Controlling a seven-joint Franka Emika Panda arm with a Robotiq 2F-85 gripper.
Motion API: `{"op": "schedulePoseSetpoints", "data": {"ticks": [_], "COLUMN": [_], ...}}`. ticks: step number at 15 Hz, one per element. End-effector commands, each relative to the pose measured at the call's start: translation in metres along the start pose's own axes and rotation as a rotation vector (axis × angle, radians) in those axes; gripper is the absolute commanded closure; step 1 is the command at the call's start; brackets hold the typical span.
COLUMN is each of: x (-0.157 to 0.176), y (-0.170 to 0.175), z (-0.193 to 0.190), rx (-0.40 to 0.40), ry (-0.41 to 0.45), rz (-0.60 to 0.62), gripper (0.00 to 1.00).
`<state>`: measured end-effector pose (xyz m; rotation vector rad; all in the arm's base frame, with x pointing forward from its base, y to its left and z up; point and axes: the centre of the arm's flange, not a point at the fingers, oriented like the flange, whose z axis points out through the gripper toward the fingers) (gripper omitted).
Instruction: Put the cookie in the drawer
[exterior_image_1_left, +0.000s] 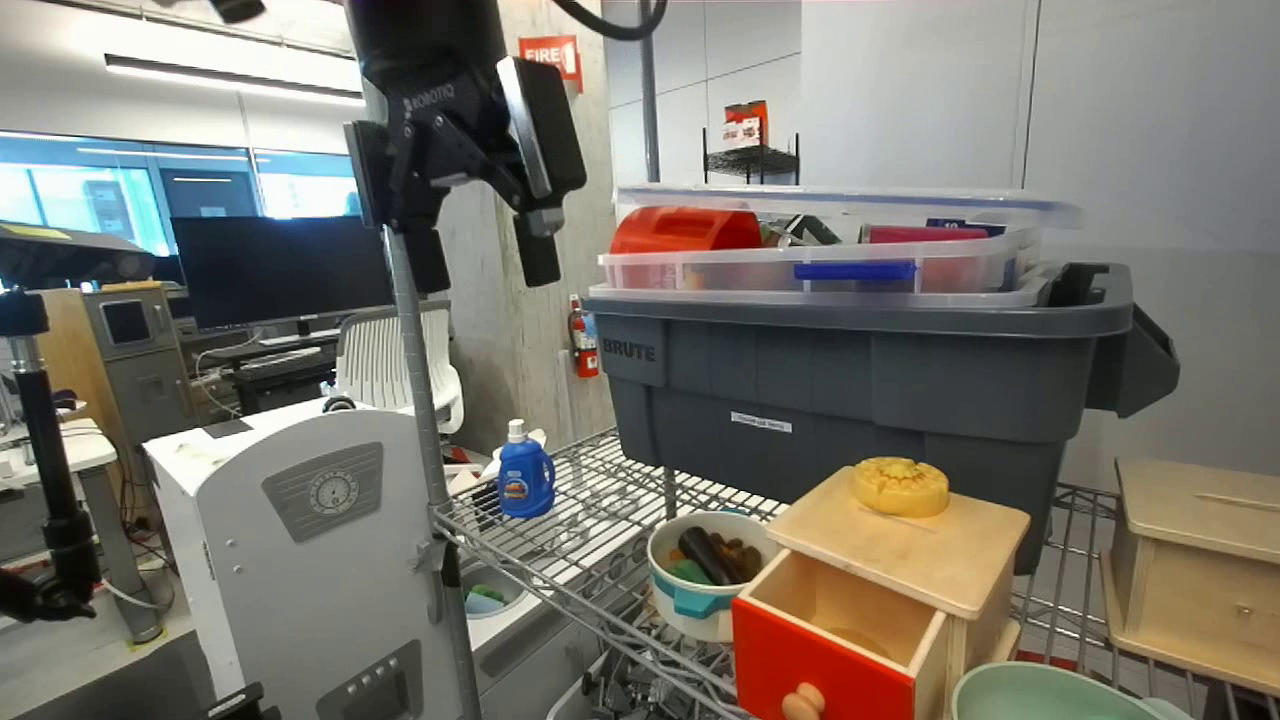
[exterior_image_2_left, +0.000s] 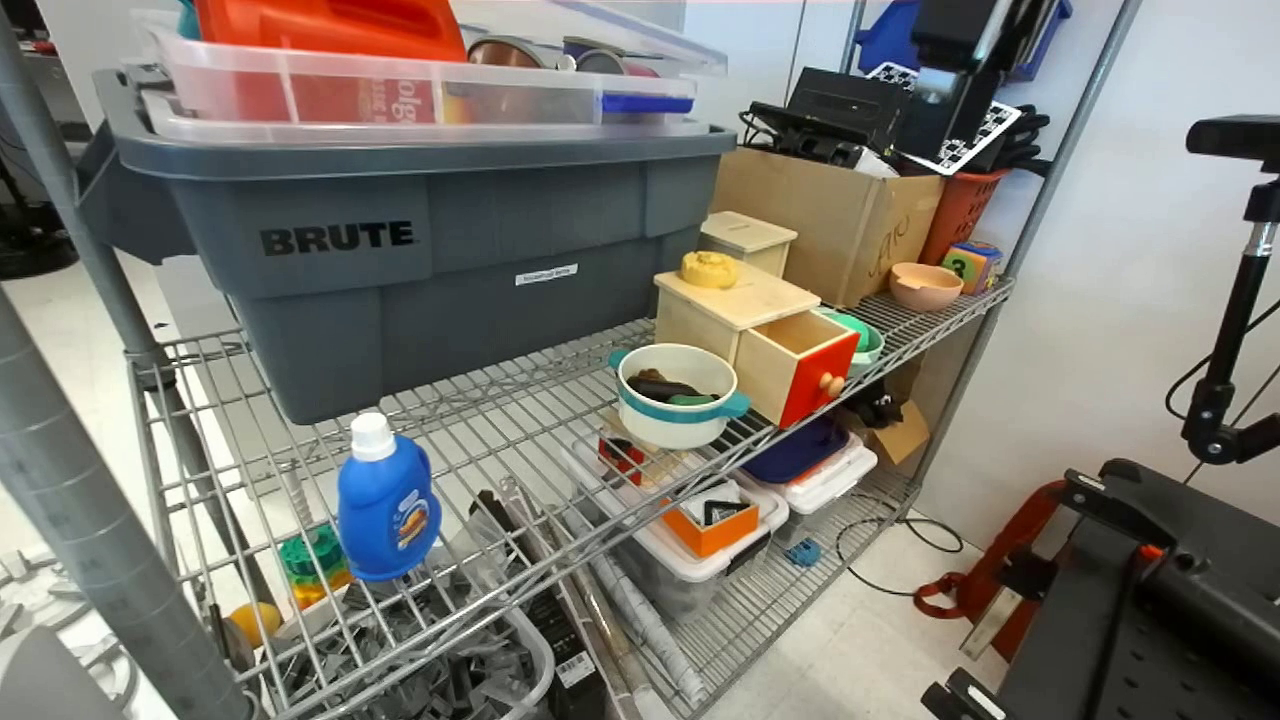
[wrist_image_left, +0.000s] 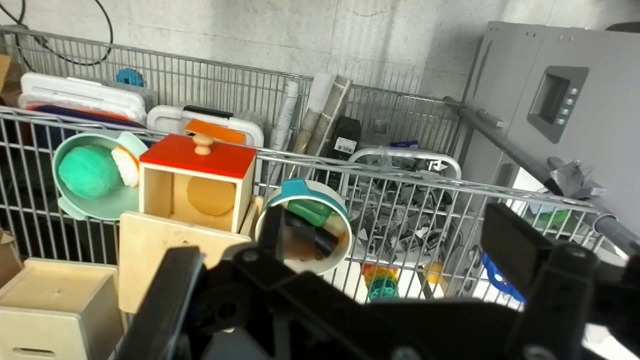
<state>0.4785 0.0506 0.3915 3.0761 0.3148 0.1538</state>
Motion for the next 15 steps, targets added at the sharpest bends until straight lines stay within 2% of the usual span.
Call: {"op": "schedulePoseSetpoints", "data": {"ticks": [1,4,5,15], "x": [-0.039,-0.052,-0.035,-0.044], "y": [0.006,0.012,0.008,0.009], "z": [-0.025,-0.033,-0.023,-0.028], "rx": [-0.025,-0.007,-0.009,-0.011], "ry": [0.035,0.065,0.039,0.051], "rz": [0.044,0.039,0.039,0.044], "gripper": [0.0,0.0,0.0,0.0]}}
